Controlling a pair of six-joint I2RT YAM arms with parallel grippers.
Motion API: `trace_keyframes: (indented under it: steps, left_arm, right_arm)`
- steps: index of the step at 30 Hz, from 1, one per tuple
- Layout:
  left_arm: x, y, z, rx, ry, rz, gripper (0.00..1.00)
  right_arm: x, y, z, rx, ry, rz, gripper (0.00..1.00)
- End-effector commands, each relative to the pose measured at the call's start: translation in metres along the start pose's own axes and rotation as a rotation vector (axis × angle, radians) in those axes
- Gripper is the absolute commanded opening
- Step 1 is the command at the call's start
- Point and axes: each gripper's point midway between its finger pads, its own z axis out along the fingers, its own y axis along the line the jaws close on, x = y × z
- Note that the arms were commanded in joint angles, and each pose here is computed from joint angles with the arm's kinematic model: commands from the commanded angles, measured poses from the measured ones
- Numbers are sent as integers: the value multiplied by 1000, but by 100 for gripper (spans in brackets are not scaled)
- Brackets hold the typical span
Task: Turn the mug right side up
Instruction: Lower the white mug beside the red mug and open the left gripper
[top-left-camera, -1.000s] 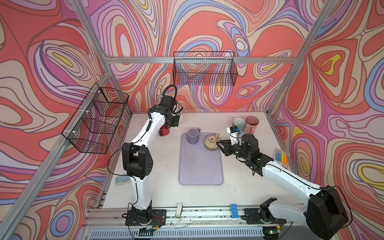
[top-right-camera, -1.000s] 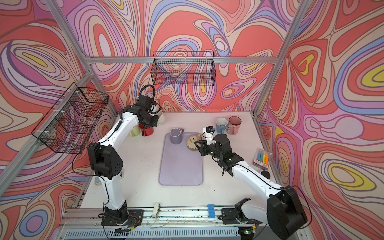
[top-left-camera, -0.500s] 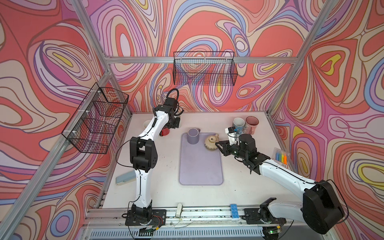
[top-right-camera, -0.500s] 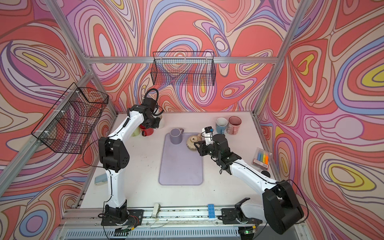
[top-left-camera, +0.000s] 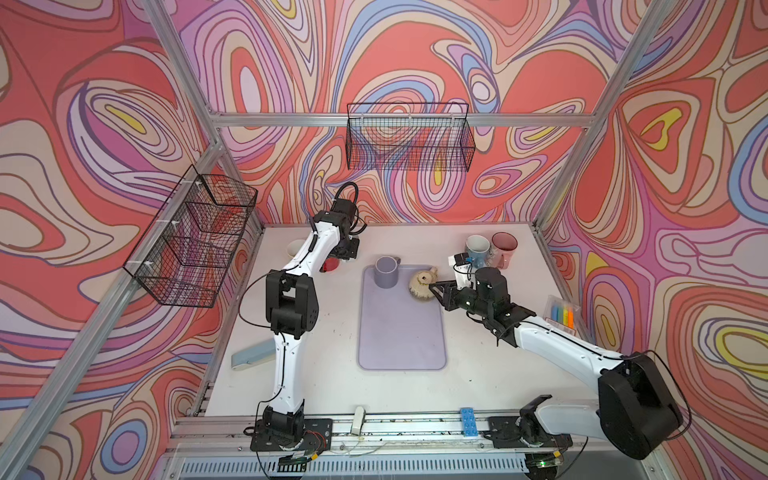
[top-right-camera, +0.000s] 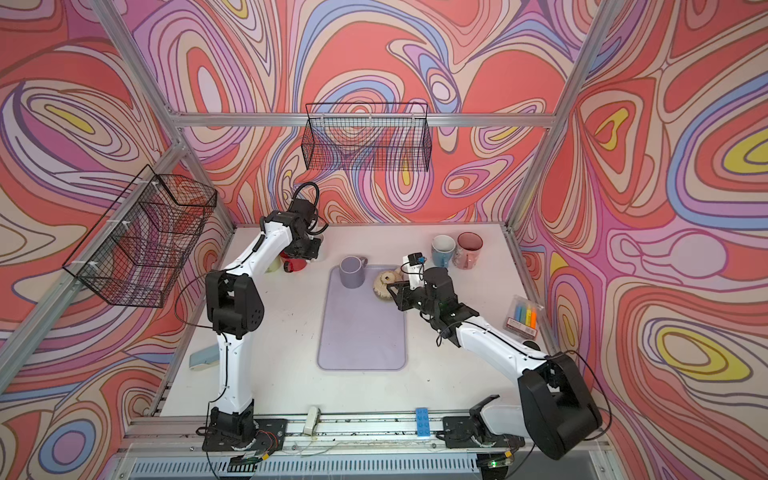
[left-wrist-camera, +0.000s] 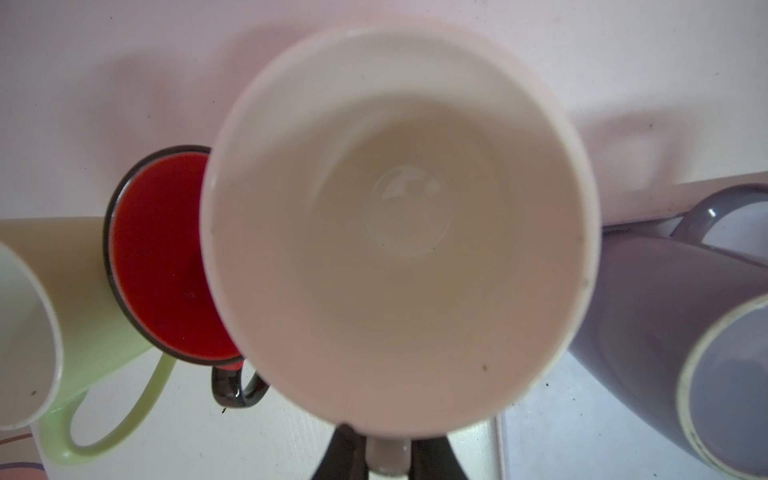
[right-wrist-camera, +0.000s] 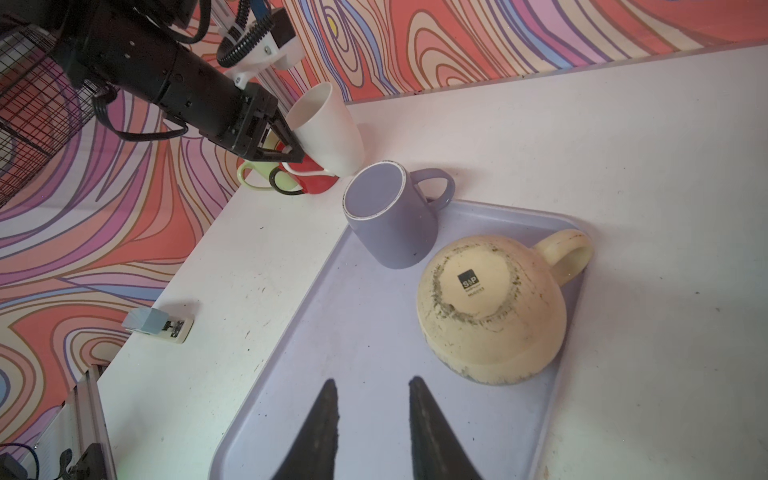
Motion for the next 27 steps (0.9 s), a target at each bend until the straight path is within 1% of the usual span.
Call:
trace_keyframes:
  steps: [1, 27]
  left_arm:
    - [-10, 7, -2, -24, -25, -15, 0]
    - [-1, 6, 19, -26, 20, -13, 0]
  right_arm:
    - [1, -2, 3, -6, -6, 5, 30]
    - [8, -7, 9, 1, 11, 12, 30]
